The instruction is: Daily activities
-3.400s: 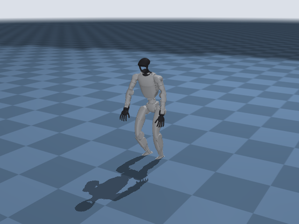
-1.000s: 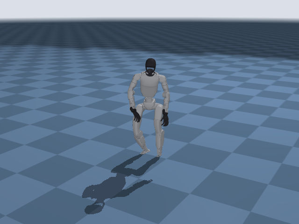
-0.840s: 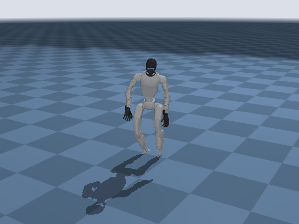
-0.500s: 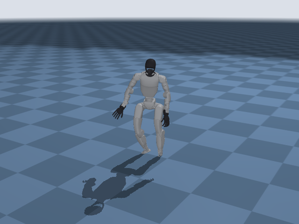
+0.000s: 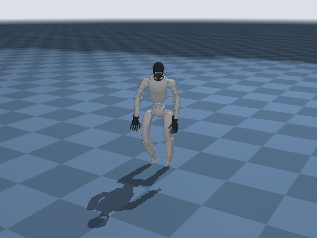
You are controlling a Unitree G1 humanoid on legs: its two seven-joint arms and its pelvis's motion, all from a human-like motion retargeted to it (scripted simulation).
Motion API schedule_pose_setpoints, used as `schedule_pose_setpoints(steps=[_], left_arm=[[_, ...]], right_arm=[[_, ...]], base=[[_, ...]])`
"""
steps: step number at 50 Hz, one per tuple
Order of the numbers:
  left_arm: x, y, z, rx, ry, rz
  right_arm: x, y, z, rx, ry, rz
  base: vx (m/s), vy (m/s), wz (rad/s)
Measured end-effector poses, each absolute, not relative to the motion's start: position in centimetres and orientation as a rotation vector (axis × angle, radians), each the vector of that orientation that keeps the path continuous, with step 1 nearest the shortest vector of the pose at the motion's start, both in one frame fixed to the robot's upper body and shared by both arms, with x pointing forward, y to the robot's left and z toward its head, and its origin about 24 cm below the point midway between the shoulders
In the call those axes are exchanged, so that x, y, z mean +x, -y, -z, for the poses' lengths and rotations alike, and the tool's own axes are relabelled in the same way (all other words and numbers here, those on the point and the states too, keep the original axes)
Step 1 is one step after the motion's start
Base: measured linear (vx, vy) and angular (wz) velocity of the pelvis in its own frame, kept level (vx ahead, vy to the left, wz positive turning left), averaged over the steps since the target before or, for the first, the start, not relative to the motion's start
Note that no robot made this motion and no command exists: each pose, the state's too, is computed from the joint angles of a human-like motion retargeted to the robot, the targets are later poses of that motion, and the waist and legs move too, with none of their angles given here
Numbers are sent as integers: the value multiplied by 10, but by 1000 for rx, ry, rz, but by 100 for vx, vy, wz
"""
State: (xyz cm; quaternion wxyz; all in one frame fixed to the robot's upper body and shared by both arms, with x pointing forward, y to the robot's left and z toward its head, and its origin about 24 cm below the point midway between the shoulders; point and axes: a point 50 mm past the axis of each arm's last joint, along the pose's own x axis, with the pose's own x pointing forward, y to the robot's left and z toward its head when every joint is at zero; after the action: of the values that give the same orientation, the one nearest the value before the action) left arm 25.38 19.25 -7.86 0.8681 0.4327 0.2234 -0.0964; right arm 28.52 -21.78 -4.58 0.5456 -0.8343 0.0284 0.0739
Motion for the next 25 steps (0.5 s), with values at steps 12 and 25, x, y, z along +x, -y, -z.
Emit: schedule_pose_setpoints(steps=[12, 25], left_arm=[[252, -180, 82, 797, -489, 193], [245, -176, 90, 703, -549, 156]], right_arm=[[294, 217, 42, -2040, -53, -229], [297, 214, 40, -1986, -64, -220]], base=[[0, 0, 0], [0, 0, 0]])
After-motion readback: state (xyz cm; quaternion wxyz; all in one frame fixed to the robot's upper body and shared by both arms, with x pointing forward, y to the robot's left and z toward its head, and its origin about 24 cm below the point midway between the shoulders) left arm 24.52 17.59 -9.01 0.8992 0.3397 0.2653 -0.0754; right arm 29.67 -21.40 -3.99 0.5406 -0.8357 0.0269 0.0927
